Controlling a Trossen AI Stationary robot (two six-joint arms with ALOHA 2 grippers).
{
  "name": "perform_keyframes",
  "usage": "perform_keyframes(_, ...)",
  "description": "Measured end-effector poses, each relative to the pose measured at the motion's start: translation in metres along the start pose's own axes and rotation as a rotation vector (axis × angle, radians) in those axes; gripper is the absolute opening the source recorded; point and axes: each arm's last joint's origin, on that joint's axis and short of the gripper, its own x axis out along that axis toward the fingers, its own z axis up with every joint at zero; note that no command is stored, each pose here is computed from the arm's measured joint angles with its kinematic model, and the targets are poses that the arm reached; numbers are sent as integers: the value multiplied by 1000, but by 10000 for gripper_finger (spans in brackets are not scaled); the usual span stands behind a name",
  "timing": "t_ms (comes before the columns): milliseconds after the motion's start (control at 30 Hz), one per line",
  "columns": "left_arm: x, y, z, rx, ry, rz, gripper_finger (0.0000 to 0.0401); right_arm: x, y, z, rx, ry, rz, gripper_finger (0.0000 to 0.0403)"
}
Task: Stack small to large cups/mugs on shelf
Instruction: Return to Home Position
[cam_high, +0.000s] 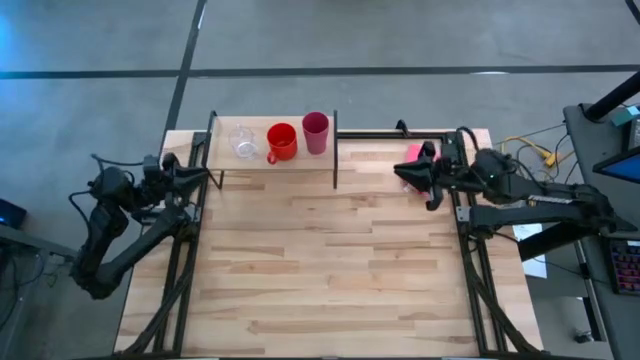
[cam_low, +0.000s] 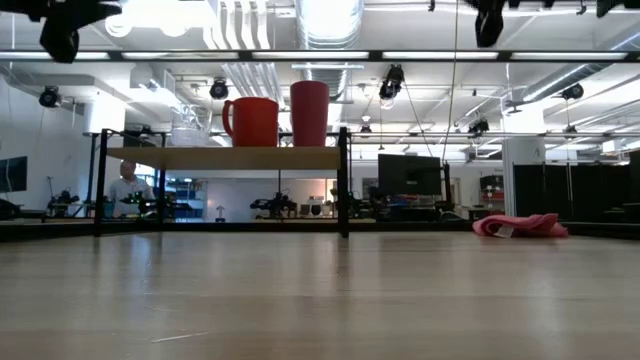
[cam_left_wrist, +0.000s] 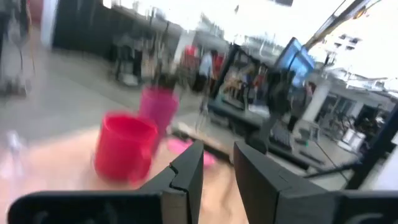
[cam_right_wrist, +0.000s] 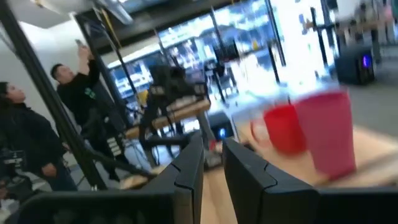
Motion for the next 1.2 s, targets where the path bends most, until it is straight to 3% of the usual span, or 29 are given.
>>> perform_keyframes(133, 15, 13, -12, 2, 53, 37, 75, -2, -7, -21, 61, 48, -22, 56)
perform_keyframes(500, 18, 19, -24, -6, 2, 19, 75, -38, -4, -15, 50, -91, -20, 56)
perform_keyframes(833, 30, 31, -38, -43, -27, 7, 75, -47, -14, -42, 90, -75, -57, 56)
perform_keyframes(1200, 43, 43, -55, -102, -75, -23, 75, -67, -24, -71, 167, -180, -55, 56)
